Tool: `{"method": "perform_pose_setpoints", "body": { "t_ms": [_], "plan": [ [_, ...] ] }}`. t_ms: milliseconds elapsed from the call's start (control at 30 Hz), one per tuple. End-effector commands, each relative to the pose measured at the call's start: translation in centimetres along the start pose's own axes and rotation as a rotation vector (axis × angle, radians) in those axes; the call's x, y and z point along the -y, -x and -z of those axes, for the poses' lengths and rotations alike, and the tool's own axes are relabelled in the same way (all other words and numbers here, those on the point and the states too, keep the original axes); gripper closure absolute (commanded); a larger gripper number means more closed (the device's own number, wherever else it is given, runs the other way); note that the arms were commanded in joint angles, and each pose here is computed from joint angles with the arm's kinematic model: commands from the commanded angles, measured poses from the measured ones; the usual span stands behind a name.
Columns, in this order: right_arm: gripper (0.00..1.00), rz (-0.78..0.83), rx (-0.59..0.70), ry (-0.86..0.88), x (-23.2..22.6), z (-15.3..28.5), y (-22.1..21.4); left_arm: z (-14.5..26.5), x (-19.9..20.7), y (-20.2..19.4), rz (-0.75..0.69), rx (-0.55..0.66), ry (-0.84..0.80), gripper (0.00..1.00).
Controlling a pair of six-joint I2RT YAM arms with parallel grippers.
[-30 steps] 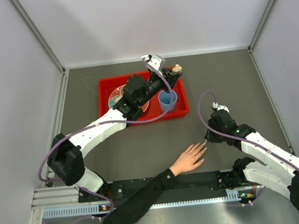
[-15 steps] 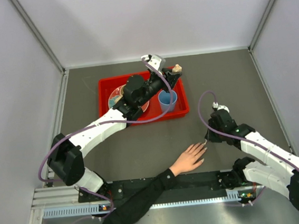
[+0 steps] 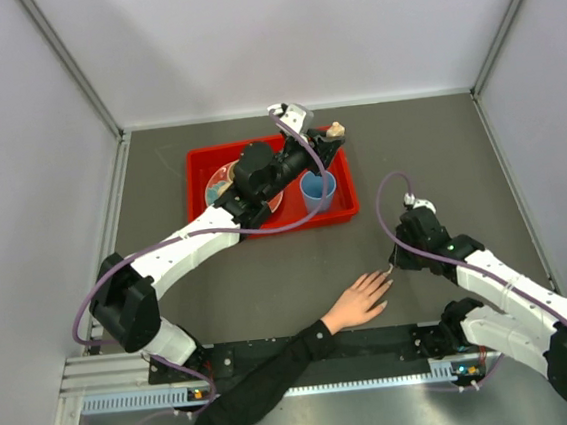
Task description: Paint the nails
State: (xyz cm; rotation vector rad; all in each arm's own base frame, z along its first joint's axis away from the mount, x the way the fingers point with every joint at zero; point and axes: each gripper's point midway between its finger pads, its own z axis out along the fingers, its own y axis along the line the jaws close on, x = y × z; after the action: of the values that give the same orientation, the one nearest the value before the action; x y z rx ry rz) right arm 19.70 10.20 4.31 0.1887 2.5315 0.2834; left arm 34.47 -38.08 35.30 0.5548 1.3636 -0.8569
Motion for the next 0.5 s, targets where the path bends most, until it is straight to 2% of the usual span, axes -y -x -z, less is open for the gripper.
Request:
{"method": "perform_pose_setpoints", "body": {
  "t_ms": [0,467],
  "plan": [
    [1.00,-0.009,0.055,0.025,-0.6,0.2,1.7,0.0,0.6,3.9,-0.012,0.099,-0.025,1.00],
    [1.00,-0.020,0.077,0.081,-1.3,1.4,1.8,0.3,0.6,4.1,-0.013,0.101,-0.024,1.00]
  ]
}}
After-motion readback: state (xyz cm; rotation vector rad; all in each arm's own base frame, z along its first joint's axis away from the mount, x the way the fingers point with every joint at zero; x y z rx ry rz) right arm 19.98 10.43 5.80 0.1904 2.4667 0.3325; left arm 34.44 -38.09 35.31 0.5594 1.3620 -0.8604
